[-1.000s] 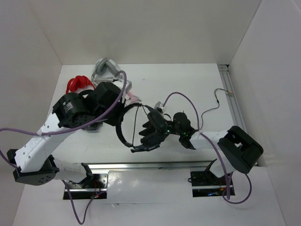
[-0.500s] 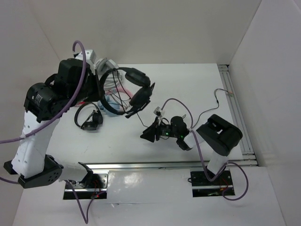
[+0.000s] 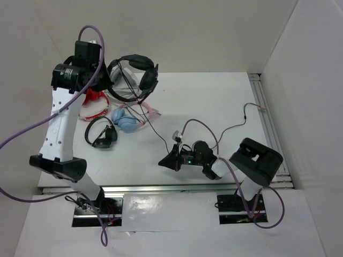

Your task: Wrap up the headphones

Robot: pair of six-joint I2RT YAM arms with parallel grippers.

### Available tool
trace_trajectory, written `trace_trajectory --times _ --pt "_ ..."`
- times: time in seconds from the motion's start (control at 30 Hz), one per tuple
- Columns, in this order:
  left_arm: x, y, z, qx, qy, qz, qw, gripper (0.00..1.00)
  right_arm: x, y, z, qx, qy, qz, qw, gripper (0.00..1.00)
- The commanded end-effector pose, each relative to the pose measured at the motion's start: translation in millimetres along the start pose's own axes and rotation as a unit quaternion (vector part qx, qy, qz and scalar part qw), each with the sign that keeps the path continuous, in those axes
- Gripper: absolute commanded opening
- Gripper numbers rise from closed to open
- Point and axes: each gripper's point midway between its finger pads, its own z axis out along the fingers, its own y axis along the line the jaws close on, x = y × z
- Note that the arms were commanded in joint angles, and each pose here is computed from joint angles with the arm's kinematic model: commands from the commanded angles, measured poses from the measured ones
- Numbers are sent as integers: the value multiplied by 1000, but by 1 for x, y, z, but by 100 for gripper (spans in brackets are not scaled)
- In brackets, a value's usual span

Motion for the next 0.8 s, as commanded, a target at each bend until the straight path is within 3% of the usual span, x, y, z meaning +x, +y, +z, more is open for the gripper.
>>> trace_trajectory --times 0.0,0.23,0.37,0.47,0.57,0.77 --pt "-44 -3 5 9 -70 -26 997 0 -7 20 0 0 -13 -44 999 0" --pt "-42 28 67 -88 -44 -32 995 0 -11 53 0 55 24 -105 993 0" --pt "-28 36 90 -138 -25 -30 990 0 -13 71 4 48 56 -120 990 0" --pt "2 30 98 -152 -11 9 988 0 -34 77 3 61 49 -140 987 0" --pt "8 24 87 -153 -43 25 987 0 -70 85 0 82 27 -160 983 0" --pt "62 6 77 -143 -15 107 984 0 -150 100 -12 117 12 -223 968 0"
